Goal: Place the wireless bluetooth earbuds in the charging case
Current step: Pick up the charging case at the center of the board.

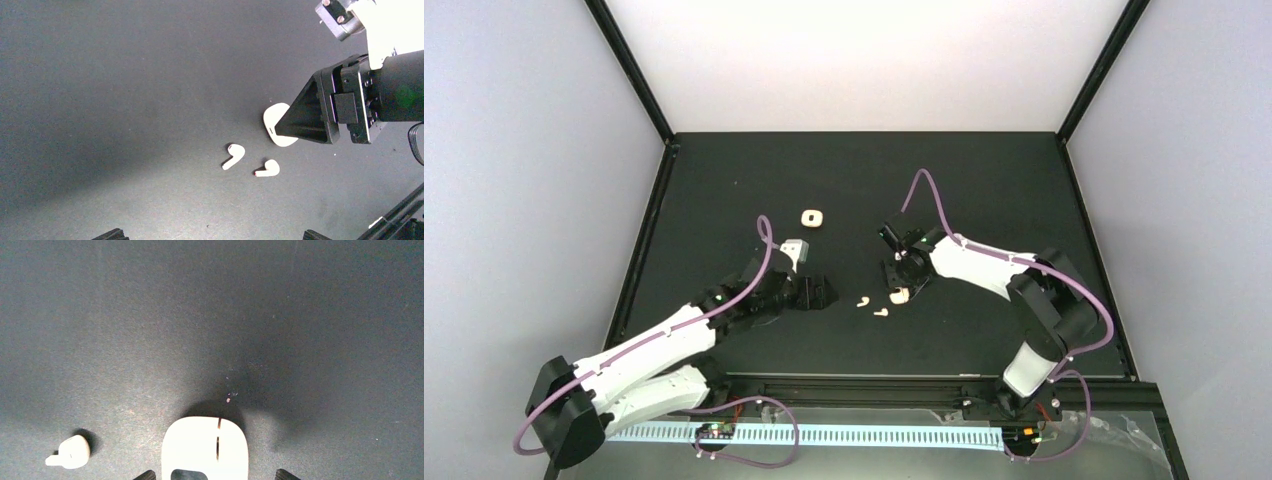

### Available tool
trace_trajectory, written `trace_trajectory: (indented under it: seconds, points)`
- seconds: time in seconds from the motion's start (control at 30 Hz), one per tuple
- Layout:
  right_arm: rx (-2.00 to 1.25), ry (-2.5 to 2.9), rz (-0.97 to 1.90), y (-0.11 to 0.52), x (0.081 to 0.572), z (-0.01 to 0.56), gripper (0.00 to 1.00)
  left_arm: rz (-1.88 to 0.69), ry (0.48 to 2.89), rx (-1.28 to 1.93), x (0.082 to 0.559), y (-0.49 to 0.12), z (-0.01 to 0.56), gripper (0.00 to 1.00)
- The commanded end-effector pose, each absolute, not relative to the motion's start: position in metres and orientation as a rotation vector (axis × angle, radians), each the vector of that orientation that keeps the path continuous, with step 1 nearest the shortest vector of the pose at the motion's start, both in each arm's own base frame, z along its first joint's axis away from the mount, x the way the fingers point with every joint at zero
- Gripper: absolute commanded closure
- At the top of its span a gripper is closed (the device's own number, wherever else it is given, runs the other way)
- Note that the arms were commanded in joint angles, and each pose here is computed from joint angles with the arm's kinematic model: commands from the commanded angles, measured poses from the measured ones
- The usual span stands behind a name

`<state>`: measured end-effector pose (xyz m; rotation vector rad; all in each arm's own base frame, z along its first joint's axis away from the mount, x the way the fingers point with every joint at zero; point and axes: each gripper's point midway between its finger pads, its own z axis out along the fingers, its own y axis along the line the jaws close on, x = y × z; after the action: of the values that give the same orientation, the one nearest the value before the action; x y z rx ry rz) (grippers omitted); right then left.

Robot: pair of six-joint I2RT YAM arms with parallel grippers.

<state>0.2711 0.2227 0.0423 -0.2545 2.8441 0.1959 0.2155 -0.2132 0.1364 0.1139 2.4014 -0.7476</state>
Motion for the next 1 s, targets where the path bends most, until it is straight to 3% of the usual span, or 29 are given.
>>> trace_trajectory:
  seconds: [0.0, 0.33, 0.73, 0.97]
  points:
    - [-0.262, 2.868, 0.125, 0.222, 0.269, 0.035, 0.39, -0.693, 2.377, 0.084, 0.218, -0.200, 0.135, 0.07]
    - [-0.281, 2.882, 0.091, 0.228, 0.263, 0.027, 0.43, -0.682, 2.390, 0.086, 0.215, -0.197, 0.129, 0.06]
    - [-0.322, 2.850, 0.108, 0.226, 0.260, 0.027, 0.62, -0.723, 2.382, 0.089, 0.216, -0.204, 0.132, 0.06]
    - [-0.361, 2.728, 0.230, 0.227, 0.258, 0.055, 0.67, -0.811, 2.372, 0.108, 0.215, -0.218, 0.141, 0.06]
